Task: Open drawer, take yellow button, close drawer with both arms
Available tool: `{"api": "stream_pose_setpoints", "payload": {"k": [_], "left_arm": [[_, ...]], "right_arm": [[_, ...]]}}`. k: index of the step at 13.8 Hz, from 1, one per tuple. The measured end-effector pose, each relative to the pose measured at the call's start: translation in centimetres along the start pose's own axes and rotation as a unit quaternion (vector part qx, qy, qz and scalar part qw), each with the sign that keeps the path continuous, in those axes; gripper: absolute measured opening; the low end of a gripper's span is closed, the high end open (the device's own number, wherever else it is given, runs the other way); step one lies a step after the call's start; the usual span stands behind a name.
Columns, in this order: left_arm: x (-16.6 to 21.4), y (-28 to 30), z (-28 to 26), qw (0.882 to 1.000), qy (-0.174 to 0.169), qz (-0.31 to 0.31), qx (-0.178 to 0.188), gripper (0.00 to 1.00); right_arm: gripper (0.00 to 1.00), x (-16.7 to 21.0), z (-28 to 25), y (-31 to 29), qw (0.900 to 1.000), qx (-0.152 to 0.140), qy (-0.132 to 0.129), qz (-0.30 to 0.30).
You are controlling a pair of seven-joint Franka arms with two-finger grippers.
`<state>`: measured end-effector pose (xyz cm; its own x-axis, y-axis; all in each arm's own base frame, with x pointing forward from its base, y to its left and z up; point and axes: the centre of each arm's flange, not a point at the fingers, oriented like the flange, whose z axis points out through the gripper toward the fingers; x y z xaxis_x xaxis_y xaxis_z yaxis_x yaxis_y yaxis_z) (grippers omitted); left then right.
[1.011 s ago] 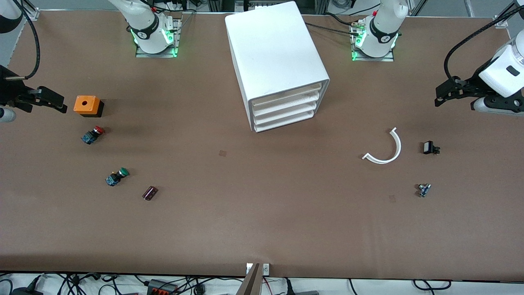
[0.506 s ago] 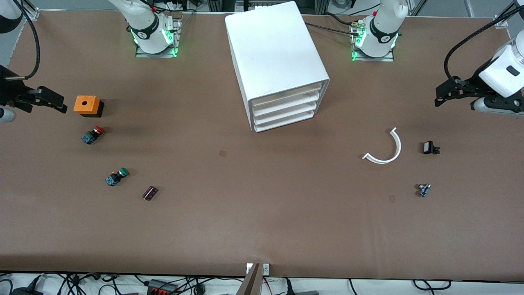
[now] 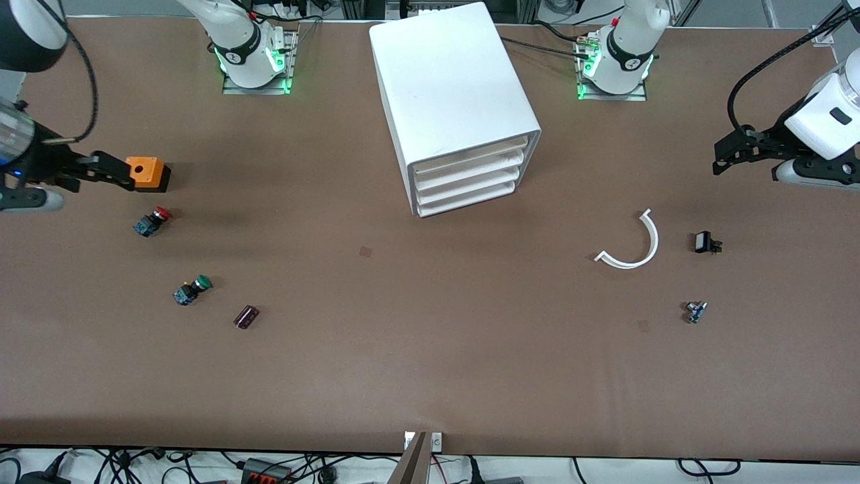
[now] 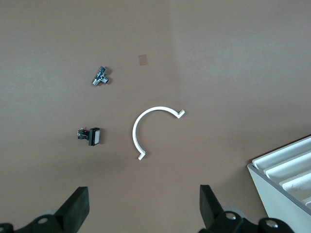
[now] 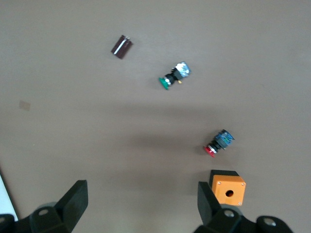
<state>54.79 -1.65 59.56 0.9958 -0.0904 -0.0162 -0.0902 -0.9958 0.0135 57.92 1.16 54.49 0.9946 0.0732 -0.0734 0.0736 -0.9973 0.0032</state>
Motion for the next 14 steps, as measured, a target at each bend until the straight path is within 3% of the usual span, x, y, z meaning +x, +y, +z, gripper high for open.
{"api": "stream_pose_setpoints", "payload": {"k": [3,8,10,14], "left_arm": [[0.3,0.0,0.0,1.0,-0.004,0.0,0.0,1.0],[2.6,2.3,2.6,0.997,-0.071,0.021,-0.018,1.0],[3.2,5.2,4.7,0.992,-0.103,0.041,-0.053,1.0],[4.2,11.6,10.7,0.967,-0.183,0.073,-0.162,1.0]], "right_arm": [[1.0,0.6,0.8,-2.3,1.0,0.004,-0.004,-0.015],[1.0,1.2,2.1,-3.0,0.999,0.042,-0.011,-0.01],[1.0,1.5,2.5,-4.0,0.999,0.046,-0.01,-0.016],[1.0,2.1,3.0,-7.2,0.998,0.044,-0.002,-0.042]]}}
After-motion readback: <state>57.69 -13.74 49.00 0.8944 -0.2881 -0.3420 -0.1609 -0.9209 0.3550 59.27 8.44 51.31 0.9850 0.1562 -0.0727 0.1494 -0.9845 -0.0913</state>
